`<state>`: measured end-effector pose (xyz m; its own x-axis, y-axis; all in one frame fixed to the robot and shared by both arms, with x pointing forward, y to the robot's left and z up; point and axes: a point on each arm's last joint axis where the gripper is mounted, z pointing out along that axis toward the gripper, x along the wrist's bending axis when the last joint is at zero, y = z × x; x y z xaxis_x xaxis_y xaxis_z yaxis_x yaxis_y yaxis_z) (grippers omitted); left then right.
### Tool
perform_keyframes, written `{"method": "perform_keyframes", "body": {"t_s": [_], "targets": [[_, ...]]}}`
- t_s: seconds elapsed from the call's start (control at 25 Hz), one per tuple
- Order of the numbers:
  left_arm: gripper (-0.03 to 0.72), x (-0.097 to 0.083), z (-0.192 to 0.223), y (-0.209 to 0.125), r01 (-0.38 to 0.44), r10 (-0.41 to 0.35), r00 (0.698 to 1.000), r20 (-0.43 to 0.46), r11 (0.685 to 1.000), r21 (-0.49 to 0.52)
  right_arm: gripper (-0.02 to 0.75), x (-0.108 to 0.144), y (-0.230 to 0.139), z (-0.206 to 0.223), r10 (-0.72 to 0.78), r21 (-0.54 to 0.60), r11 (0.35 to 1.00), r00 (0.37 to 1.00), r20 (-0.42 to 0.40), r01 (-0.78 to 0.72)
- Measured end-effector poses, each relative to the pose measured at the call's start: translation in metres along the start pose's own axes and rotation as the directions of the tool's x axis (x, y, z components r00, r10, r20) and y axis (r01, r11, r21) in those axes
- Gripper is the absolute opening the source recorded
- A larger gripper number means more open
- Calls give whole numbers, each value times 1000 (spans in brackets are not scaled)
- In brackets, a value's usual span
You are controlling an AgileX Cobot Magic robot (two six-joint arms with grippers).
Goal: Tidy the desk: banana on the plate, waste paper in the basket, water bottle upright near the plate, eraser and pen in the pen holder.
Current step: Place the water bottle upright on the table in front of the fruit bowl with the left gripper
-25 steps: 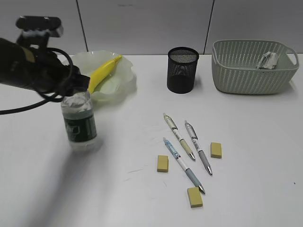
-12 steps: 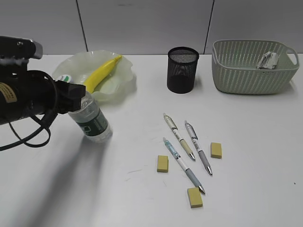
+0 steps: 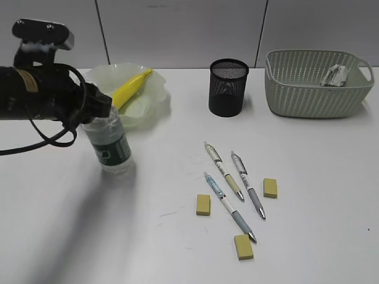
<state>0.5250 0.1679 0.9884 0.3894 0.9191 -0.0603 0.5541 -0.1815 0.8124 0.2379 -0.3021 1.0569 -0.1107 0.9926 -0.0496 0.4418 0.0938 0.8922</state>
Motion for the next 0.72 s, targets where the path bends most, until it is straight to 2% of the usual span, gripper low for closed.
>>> {"method": "perform_keyframes", "body": {"t_s": [0.08,0.24,0.28,0.4,0.48,0.72], "targets": [[319,0,5,-4,-1,1,1000,-3,999,32,415,0,0,0,0,0,1000,1000,0,0],[323,-2,9,-3,-6,6,1000,3,1000,28,414,0,0,0,0,0,1000,1000,0,0],[345,-2,9,-3,-8,8,1000,4,1000,26,414,0,0,0,0,0,1000,1000,0,0],[486,-2,8,-3,-6,6,1000,3,1000,29,414,0,0,0,0,0,1000,1000,-1,0],[539,-3,5,-1,-7,7,1000,4,1000,23,414,0,0,0,0,0,1000,1000,-1,0],[567,-4,-34,23,-6,7,1000,7,996,-84,414,0,0,0,0,0,1000,1000,-1,0]]}}
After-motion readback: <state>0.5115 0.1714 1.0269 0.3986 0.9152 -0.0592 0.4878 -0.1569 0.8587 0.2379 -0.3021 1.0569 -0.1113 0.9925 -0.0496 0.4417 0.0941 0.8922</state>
